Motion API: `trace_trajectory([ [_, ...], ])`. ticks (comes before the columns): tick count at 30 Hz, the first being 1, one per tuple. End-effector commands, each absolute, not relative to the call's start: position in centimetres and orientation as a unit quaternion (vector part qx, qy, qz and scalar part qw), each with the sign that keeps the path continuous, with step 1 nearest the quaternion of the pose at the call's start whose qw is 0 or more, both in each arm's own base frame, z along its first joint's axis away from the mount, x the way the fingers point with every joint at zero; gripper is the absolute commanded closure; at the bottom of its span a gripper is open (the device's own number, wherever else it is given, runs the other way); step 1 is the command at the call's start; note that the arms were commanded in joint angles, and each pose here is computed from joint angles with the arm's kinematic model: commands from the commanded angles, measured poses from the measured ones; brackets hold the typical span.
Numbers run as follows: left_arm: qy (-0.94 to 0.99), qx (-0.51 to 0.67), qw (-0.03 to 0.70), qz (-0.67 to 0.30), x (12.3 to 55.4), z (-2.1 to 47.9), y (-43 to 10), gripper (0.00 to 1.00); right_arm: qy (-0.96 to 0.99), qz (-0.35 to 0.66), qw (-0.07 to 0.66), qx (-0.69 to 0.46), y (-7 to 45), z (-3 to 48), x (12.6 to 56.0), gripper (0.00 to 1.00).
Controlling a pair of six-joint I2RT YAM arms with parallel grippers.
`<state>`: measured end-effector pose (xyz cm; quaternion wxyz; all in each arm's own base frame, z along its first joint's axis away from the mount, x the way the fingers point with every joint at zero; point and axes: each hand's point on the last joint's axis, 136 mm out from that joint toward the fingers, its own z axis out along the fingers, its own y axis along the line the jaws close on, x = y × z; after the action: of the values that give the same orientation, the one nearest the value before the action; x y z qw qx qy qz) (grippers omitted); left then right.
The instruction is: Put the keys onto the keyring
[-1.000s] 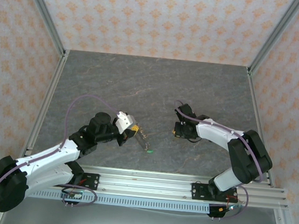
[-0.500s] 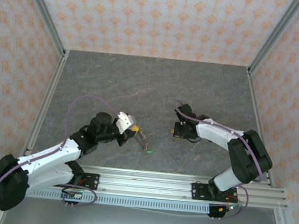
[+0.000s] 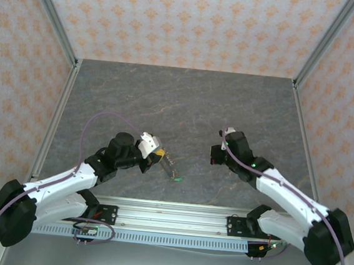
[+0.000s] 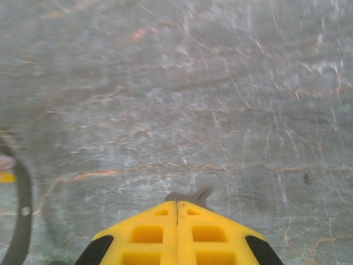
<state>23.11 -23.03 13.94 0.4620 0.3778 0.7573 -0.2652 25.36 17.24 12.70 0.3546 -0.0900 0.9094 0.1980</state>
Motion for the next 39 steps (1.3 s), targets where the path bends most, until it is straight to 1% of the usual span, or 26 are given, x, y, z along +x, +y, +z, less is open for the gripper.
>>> trace_trajectory([
  [1, 0.73, 0.374, 0.5, -0.278, 24.0, 17.3, -24.0, 1.0, 0.881, 0.197, 0.402, -0.154, 17.7, 13.6, 24.6, 1.0],
  [2, 0.73, 0.374, 0.5, -0.279, 24.1, 17.3, -24.1, 1.0, 0.883, 0.166, 0.416, -0.139, 16.7, 13.6, 24.7, 1.0],
  [3, 0.73, 0.374, 0.5, -0.279, 24.1, 17.4, -24.1, 1.0, 0.883, 0.162, 0.419, -0.134, 16.6, 13.7, 24.7, 1.0],
  [5, 0.73, 0.374, 0.498, -0.281, 24.1, 17.4, -24.2, 1.0, 0.882, 0.189, 0.407, -0.142, 17.5, 14.0, 24.3, 1.0],
  [8, 0.73, 0.373, 0.499, -0.282, 24.0, 17.6, -24.2, 1.0, 0.892, 0.241, 0.355, -0.141, 19.4, 13.7, 23.2, 1.0],
  [10, 0.73, 0.371, 0.5, -0.282, 24.0, 17.7, -24.1, 1.0, 0.905, 0.255, 0.312, -0.135, 20.2, 12.7, 22.7, 1.0],
  [14, 0.731, 0.372, 0.498, -0.282, 24.0, 17.7, -24.1, 1.0, 0.942, 0.218, 0.228, -0.112, 20.1, 9.7, 22.6, 1.0],
  [18, 0.731, 0.371, 0.496, -0.285, 24.0, 17.6, -24.2, 1.0, 0.965, 0.163, 0.183, -0.092, 19.7, 6.5, 23.9, 1.0],
  [22, 0.733, 0.373, 0.493, -0.284, 23.9, 17.5, -24.2, 1.0, 0.974, 0.137, 0.158, -0.083, 20.2, 4.8, 25.6, 1.0],
  [29, 0.736, 0.372, 0.493, -0.277, 23.6, 17.1, -23.7, 1.0, 0.981, 0.108, 0.142, -0.079, 20.8, 2.6, 28.6, 1.0],
  [32, 0.739, 0.371, 0.491, -0.274, 23.5, 16.8, -23.5, 1.0, 0.983, 0.107, 0.127, -0.083, 21.2, 1.9, 29.1, 1.0],
  [36, 0.74, 0.371, 0.491, -0.27, 23.4, 16.5, -23.4, 1.0, 0.983, 0.107, 0.125, -0.08, 21.5, 1.8, 29.6, 1.0],
  [39, 0.74, 0.374, 0.492, -0.267, 23.5, 16.5, -23.3, 1.0, 0.983, 0.114, 0.124, -0.079, 21.8, 1.9, 29.7, 0.97],
])
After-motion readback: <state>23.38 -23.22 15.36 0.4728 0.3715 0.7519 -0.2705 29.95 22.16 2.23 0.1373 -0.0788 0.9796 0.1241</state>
